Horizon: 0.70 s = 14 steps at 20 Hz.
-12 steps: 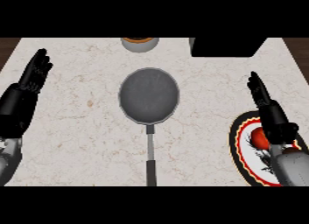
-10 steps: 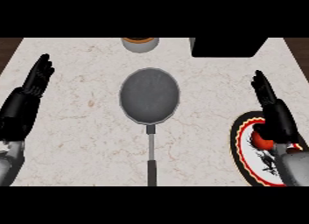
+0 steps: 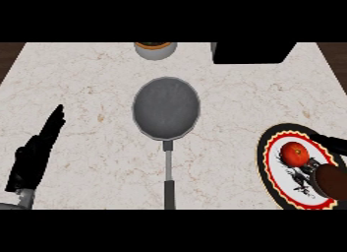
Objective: Pick the tomato from the plate and place it in the pan
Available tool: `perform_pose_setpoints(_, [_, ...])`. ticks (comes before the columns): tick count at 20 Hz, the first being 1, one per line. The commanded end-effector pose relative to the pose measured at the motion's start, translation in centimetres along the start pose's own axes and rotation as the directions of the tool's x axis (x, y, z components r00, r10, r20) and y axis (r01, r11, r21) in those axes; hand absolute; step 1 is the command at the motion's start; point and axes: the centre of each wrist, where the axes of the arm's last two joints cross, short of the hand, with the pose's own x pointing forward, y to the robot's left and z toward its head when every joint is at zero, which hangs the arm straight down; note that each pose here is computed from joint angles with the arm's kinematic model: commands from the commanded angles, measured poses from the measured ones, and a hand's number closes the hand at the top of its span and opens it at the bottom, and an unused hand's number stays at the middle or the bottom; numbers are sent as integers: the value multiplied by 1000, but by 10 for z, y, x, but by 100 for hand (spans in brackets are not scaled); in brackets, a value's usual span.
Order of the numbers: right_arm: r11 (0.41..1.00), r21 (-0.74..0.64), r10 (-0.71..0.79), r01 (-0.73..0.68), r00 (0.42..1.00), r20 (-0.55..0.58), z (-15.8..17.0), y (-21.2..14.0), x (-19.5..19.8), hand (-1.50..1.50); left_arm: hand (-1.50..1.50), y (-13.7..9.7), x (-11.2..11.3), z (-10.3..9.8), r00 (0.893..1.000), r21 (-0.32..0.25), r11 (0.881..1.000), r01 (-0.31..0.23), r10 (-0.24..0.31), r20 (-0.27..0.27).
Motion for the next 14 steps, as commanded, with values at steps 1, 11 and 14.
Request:
perform_pose_setpoints(1, [987,-69,131,-144,977,-170,20,-55,-13,-150,0,5,-17,11,998,-4,1000,-4,4,-67])
perform_pose_setpoints(11, [810,311,547,-497,832,-94,11,-86,61,-150,0,-21,-15,19,1000,-37,999,2,-3,-30])
perform_pose_setpoints(14, [762,421,563,-492,825,-54,5,-62,84,-150,0,-1,-11,1,999,-20,1000,4,-5,-50])
